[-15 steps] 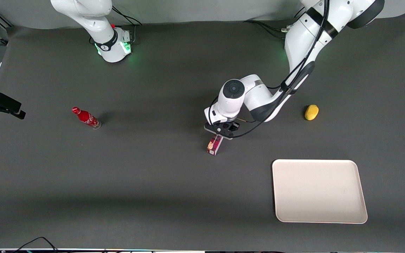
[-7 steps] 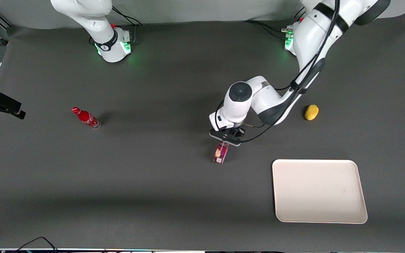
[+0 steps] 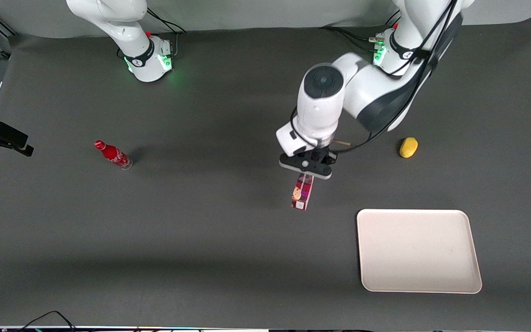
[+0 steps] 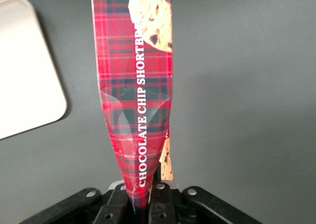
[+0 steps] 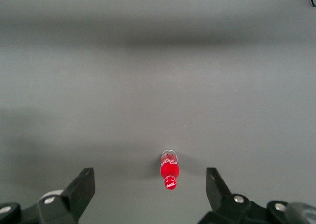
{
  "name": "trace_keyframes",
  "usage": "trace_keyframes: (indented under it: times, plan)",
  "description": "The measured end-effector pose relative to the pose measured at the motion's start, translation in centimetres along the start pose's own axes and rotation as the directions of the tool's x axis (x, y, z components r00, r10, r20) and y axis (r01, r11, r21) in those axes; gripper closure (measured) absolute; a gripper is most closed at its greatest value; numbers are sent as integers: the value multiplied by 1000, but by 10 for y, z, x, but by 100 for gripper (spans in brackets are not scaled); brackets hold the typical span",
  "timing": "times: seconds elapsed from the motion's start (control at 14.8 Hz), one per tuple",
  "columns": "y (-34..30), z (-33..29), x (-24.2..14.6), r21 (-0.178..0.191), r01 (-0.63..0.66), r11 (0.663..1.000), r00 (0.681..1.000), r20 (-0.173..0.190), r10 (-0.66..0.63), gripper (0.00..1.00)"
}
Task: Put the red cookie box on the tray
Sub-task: 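Lift the cookie box upright with the left gripper, then carry the held box over the white tray's edge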
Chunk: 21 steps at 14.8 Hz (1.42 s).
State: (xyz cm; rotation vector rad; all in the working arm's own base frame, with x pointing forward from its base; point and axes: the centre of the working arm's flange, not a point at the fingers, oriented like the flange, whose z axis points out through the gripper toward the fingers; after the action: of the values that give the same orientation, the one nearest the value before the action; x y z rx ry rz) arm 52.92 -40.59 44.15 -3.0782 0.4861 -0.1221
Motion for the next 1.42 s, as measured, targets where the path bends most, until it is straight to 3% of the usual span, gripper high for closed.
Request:
trace_keyframes:
  times: [0.27, 0.61, 0.81, 0.95, 1.22, 1.42]
  plan:
    - [-19, -69, -4, 7, 33, 999, 999, 22, -33, 90]
    - [-115, -61, 19, 39, 138, 990, 989, 54, -140, 90]
    - [-197, -56, 28, -15, 217, 976, 973, 87, -215, 90]
    - [-270, -56, 27, -20, 205, 978, 976, 85, -203, 90]
    - [-386, -44, 15, 17, 204, 979, 977, 63, -205, 90]
    - [-437, -1, 11, -14, 243, 970, 969, 58, -242, 90]
